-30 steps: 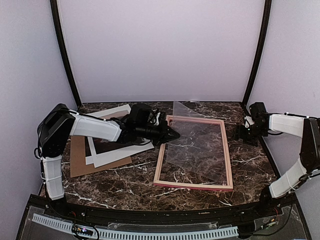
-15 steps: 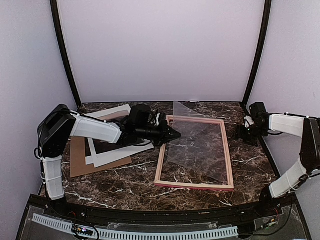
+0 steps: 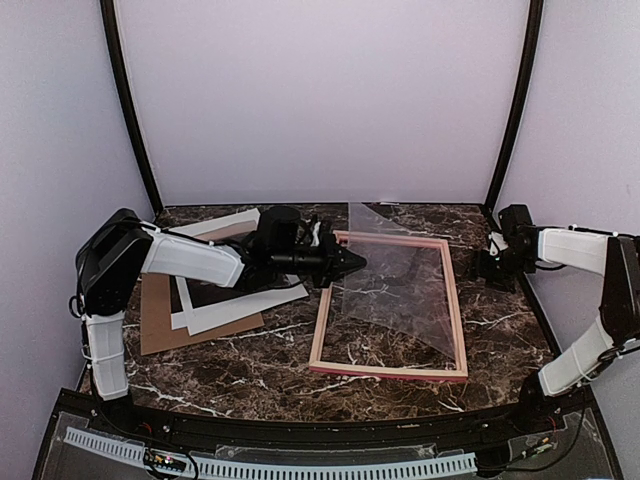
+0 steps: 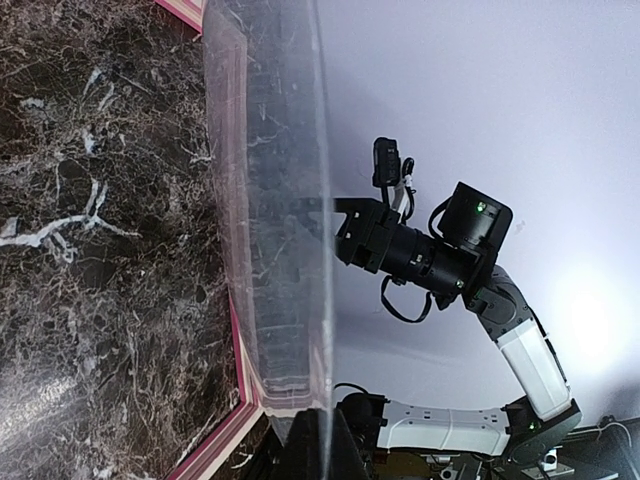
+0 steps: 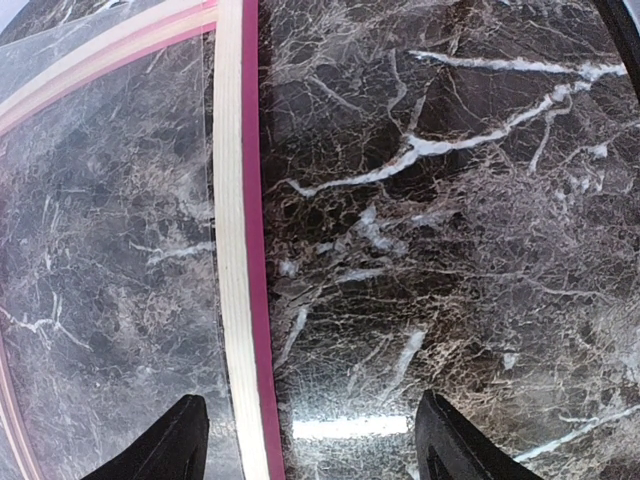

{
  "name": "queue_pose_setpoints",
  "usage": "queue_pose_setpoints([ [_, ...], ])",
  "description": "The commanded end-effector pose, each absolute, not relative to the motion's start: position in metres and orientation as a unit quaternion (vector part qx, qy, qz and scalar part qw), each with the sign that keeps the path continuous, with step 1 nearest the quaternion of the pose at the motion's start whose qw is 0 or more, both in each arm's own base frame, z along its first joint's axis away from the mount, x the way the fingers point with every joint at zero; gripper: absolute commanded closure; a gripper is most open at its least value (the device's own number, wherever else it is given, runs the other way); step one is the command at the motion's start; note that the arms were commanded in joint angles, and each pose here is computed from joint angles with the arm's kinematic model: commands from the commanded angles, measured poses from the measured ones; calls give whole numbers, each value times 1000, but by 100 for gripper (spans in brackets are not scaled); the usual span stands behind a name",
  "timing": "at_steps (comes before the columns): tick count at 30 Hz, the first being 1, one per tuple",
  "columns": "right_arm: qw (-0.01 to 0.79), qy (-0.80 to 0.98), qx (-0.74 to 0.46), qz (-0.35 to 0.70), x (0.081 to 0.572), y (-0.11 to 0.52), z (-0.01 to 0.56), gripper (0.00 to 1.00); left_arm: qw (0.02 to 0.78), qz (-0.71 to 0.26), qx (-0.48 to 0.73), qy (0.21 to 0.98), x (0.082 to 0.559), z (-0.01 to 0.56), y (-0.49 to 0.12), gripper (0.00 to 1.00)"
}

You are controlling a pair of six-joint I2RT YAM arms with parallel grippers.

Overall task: Put the photo into the frame
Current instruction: Place the glass panel in the frame body.

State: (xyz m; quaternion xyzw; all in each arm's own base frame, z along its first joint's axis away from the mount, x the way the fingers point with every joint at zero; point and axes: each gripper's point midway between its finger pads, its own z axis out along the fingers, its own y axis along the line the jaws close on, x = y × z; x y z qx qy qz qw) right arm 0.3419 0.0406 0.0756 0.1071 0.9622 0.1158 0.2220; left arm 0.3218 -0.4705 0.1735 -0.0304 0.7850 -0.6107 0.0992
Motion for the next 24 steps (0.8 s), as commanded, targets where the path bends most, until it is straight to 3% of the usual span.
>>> queue_pose_setpoints([
  [1, 223, 962, 102, 119, 341, 43, 74, 28, 109, -635, -12, 764, 321, 197, -478, 100],
  [12, 223, 962, 102, 120, 342, 44, 74, 28, 98, -627, 8, 773, 313, 188, -482, 100],
  [24, 224, 962, 102, 118, 342, 43, 75, 28, 104, -660, 38, 743, 308, 221, -492, 100],
])
